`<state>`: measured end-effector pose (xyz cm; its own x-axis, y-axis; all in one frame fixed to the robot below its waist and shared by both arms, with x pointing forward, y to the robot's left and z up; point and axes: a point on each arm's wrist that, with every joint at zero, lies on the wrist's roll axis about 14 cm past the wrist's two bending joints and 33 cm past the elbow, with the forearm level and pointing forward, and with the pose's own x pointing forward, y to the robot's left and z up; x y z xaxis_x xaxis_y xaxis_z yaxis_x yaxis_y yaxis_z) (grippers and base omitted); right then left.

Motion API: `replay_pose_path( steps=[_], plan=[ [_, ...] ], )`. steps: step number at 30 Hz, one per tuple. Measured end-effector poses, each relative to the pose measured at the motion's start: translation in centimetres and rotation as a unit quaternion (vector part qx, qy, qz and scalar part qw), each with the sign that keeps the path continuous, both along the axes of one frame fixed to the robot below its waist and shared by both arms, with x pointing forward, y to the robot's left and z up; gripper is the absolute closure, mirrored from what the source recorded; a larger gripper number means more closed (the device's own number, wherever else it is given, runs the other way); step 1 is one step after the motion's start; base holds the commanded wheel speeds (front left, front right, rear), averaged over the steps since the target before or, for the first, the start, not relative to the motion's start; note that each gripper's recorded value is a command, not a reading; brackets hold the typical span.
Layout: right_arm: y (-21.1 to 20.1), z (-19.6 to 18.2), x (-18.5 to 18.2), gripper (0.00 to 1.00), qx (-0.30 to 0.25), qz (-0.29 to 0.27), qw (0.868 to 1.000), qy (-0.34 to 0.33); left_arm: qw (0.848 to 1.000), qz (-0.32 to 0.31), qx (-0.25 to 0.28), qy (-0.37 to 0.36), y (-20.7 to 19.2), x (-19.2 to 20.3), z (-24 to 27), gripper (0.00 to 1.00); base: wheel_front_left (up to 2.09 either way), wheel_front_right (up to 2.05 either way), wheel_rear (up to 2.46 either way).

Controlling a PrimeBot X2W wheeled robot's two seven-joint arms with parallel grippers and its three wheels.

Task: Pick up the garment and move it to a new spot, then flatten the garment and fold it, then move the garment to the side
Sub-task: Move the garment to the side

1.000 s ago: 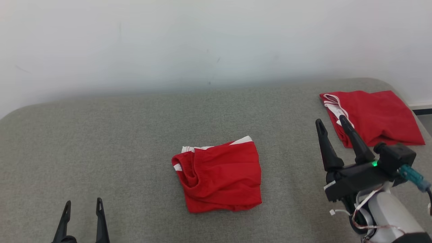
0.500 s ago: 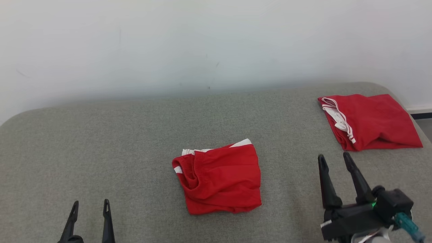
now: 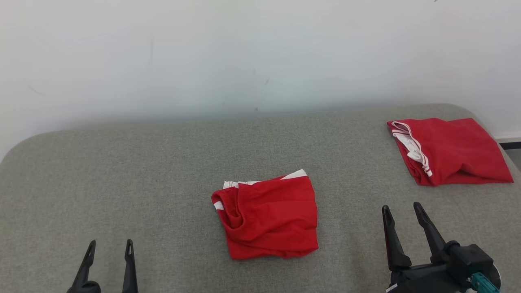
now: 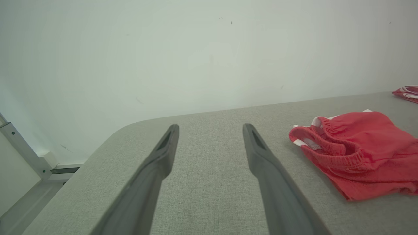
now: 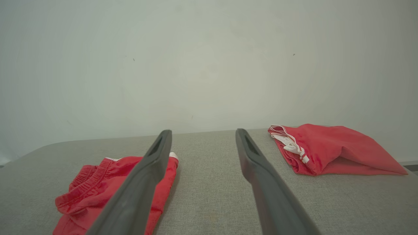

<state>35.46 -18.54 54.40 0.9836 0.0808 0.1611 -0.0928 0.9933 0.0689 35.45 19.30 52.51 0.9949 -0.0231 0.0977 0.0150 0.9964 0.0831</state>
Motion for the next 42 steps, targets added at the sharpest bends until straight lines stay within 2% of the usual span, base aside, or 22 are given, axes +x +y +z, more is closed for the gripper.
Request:
replay_pose_path(
  steps=[42],
  plan=[
    [0.8, -1.0, -0.1, 0.00, -0.008, 0.006, 0.999, 0.037, 1.000, 0.018, -0.002, 0.008, 1.4, -0.9, 0.1, 0.00, 0.00, 0.00, 0.00]
  ],
)
